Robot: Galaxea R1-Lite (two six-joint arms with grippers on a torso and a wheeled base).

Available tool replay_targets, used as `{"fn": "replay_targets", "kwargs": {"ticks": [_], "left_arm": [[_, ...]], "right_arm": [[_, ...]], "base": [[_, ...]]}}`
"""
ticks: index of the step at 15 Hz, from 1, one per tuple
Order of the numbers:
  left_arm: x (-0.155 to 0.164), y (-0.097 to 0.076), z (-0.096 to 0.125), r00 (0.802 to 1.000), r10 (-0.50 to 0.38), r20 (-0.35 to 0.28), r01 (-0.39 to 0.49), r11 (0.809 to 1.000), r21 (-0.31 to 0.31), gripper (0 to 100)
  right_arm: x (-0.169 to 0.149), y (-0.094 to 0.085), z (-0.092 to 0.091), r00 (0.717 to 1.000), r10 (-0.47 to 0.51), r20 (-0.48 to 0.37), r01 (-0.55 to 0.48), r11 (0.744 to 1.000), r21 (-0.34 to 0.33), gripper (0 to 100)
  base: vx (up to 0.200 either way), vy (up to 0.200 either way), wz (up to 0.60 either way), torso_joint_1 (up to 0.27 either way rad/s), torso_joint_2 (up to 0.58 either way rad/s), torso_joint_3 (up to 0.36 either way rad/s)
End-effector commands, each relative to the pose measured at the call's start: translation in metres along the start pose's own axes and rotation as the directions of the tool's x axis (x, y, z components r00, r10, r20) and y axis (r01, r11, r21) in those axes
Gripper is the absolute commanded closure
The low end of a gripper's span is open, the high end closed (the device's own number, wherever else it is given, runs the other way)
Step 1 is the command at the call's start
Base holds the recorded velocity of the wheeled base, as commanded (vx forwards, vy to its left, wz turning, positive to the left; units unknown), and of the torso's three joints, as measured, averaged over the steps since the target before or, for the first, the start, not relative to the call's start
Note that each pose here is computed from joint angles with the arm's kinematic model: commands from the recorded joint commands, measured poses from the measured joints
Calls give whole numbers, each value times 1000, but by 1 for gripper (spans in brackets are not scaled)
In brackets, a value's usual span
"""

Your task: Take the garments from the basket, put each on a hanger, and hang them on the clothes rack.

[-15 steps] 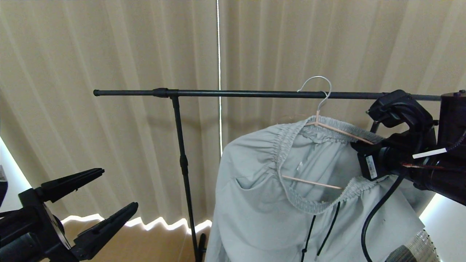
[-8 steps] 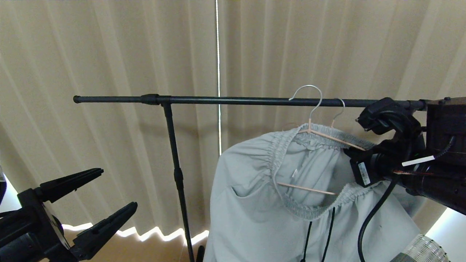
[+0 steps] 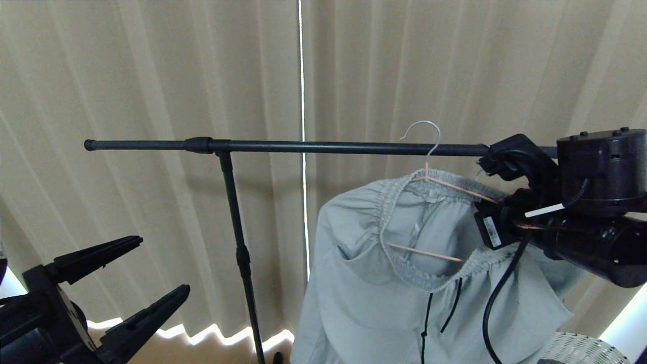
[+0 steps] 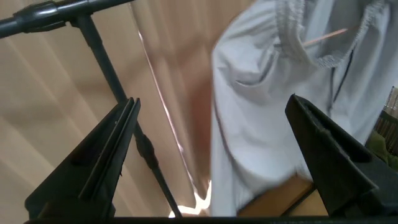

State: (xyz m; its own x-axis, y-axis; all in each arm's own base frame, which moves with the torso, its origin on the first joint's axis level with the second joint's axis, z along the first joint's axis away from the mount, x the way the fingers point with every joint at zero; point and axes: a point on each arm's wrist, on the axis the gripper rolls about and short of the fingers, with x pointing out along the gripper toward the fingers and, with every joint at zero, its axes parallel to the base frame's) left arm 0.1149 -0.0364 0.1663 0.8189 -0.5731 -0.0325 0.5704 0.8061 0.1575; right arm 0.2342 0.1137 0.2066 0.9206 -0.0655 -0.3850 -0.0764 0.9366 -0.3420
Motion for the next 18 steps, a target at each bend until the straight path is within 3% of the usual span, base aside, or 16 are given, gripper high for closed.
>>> {"fn": "replay_targets", "kwargs": {"ticks": [1,7,18], "left_arm": [[0,0,0,1000,0,1,0,1000,0,0],[-1,-1,-2,1000,-1,-7,1,1000,-4,0],[1,-1,-7,999,-12,-32,12,1000,-12,0]], "right_arm": [[20,3,6,999,-34,-23,34,999,10,100],[58,17,8,994,-80,-77,81,996,20,100],[52,46,4,995,-20,-95,16,999,-45,100]], "base": [[0,0,0,0,0,0],[0,0,0,0,0,0],[0,0,0,0,0,0]]}}
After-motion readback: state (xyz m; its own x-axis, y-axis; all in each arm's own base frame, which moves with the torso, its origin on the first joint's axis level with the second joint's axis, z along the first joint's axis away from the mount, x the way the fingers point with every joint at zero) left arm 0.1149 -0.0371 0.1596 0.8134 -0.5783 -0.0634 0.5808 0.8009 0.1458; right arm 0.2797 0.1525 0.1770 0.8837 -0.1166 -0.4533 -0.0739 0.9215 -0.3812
